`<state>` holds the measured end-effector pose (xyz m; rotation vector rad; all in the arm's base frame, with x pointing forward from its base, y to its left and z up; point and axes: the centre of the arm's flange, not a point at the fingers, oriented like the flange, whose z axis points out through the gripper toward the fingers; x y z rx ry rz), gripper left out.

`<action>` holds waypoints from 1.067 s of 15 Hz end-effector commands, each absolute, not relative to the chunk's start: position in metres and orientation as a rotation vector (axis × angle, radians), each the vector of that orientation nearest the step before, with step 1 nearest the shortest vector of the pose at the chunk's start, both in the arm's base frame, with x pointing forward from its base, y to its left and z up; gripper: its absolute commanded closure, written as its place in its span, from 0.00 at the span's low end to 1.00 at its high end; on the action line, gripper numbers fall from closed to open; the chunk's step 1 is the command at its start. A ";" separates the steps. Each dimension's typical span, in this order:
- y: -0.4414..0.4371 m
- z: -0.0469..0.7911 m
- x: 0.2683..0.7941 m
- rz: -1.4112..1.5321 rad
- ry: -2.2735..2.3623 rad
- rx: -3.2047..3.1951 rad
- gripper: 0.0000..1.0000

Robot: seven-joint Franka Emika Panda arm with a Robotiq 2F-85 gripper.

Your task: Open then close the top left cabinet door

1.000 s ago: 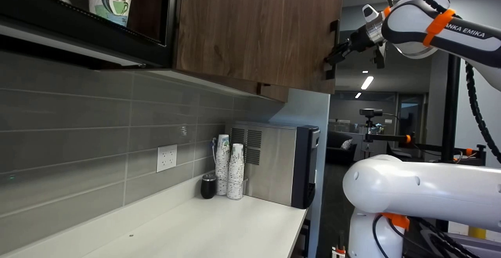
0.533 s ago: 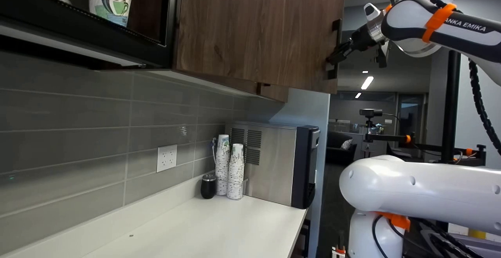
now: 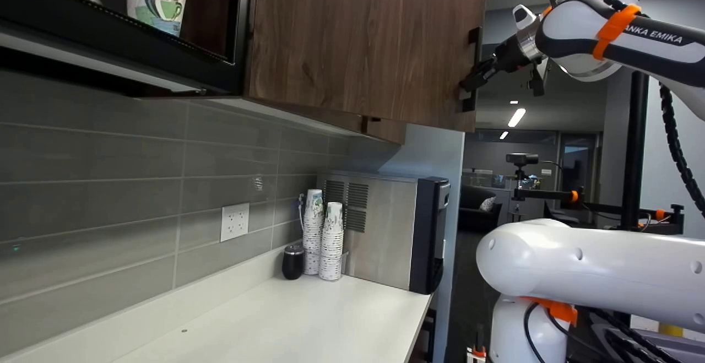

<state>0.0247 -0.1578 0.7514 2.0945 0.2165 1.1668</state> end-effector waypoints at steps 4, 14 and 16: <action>-0.118 0.719 0.079 1.188 0.371 2.170 0.96; -0.159 0.742 0.088 1.256 0.310 2.198 0.96; -0.167 0.746 0.094 1.287 0.307 2.214 0.96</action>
